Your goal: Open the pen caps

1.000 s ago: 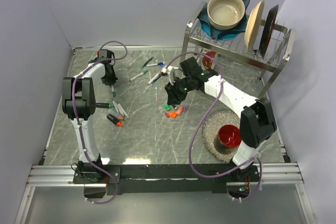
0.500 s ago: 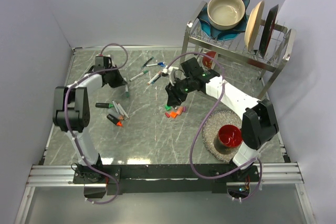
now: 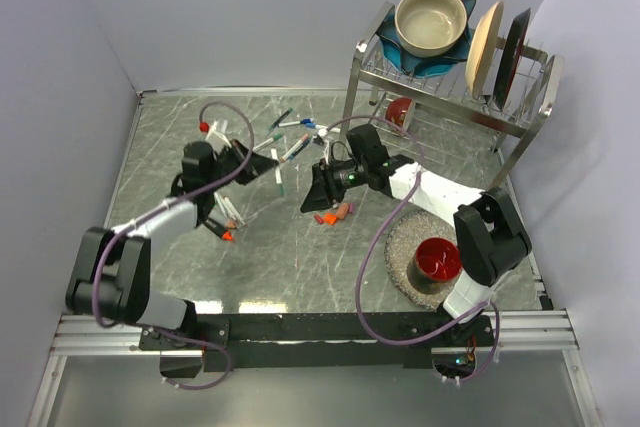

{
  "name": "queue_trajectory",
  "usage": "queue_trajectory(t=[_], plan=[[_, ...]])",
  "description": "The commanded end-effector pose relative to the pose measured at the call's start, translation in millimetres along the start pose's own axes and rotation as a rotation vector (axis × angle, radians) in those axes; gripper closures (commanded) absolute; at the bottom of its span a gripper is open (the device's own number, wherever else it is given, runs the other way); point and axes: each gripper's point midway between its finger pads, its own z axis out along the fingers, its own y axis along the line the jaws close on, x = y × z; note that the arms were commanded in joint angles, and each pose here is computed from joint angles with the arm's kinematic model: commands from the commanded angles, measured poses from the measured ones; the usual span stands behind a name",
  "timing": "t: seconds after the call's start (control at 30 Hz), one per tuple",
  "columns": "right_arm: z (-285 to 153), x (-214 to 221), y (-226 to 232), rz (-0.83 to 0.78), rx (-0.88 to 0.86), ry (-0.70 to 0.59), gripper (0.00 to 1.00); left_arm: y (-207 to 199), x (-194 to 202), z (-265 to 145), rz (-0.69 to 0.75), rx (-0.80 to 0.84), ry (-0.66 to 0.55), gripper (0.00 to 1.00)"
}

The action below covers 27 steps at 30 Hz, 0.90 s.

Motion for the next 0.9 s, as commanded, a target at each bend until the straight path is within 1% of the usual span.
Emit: queue_trajectory(t=[0.0, 0.03, 0.1, 0.2, 0.37, 0.5, 0.6, 0.73, 0.77, 0.83, 0.87], plan=[[-3, -39, 41, 0.066, -0.101, -0.15, 0.46, -44, -4, -16, -0.045, 0.143, -0.137, 0.99], [0, -38, 37, 0.092, -0.079, -0.156, 0.45, -38, 6, -18, -0.066, 0.128, -0.142, 0.99], [5, -38, 32, 0.124, -0.038, -0.164, 0.44, -42, 8, -23, -0.088, 0.145, -0.157, 0.99], [14, -31, 31, 0.183, -0.032, -0.145, 0.44, -42, 16, -25, -0.096, 0.142, -0.16, 0.99], [24, -26, 41, 0.17, -0.047, -0.115, 0.44, -44, 20, -23, -0.095, 0.138, -0.162, 0.99], [29, -25, 38, 0.169, -0.021, -0.108, 0.46, -48, 25, -23, -0.109, 0.15, -0.156, 0.99], [31, -24, 34, 0.179, -0.009, -0.102, 0.5, -48, 26, -24, -0.109, 0.152, -0.157, 0.99], [30, -27, 27, 0.18, 0.032, -0.122, 0.54, -50, 26, -26, -0.108, 0.158, -0.162, 0.99], [29, -29, 26, 0.173, 0.039, -0.127, 0.58, -50, 26, -26, -0.108, 0.157, -0.164, 0.99], [27, -32, 24, 0.174, 0.046, -0.137, 0.63, -51, 26, -28, -0.107, 0.157, -0.164, 0.99], [26, -33, 25, 0.173, 0.042, -0.14, 0.69, -51, 25, -28, -0.105, 0.157, -0.166, 0.99]])
